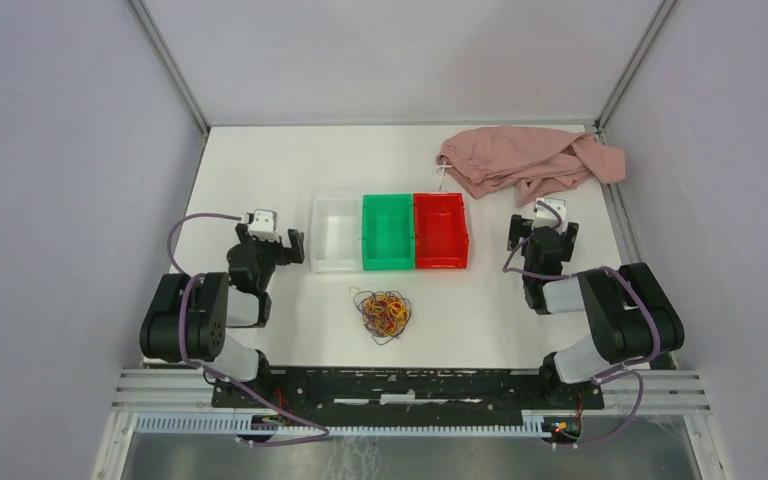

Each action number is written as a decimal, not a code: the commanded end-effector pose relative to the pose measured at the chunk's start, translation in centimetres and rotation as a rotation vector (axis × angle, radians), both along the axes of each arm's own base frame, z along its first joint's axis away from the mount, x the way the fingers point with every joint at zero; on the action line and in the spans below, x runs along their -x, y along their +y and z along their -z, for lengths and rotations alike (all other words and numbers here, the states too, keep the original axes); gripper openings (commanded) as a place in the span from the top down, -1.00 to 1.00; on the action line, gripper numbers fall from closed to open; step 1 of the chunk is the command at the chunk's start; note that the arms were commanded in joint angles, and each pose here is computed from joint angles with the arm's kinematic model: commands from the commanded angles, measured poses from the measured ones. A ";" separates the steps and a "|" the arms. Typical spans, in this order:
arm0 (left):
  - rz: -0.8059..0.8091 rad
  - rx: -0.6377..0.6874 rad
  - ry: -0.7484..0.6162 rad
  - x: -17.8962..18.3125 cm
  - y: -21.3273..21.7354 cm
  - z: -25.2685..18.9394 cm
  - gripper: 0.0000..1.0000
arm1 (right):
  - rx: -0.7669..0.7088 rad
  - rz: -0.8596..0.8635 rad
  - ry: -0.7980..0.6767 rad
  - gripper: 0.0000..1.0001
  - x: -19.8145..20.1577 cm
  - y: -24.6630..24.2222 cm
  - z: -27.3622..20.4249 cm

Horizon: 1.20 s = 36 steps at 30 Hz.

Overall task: Untangle the cables
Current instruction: Untie the cable.

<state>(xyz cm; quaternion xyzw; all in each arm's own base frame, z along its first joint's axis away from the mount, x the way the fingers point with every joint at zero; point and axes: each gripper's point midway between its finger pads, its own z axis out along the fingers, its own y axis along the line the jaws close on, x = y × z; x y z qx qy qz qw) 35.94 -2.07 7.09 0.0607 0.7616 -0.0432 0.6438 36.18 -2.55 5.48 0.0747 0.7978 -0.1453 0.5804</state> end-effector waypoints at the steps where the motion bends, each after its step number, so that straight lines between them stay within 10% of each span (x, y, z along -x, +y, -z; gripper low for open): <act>1: -0.007 0.007 -0.082 -1.0 0.0 -2.2 -0.99 | -0.011 -0.008 -0.076 -0.99 -1.4 0.3 -2.2; 17: -0.054 0.036 -0.062 -1.9 1.2 -3.4 -0.99 | -0.029 0.064 -0.086 -1.00 -0.9 -1.2 -3.5; 23: 0.047 -0.070 0.166 -2.8 0.6 -3.3 -0.99 | -0.091 0.345 0.219 -0.99 2.0 -3.5 -6.6; 32: 0.216 -0.082 0.278 -0.2 -1.7 -9.4 -0.99 | -0.548 0.482 -0.024 -0.99 6.0 -1.7 -12.2; 36: 0.289 -0.022 0.333 1.6 -3.2 -12.4 -0.99 | -0.638 0.143 -0.012 -0.99 5.4 3.1 -15.6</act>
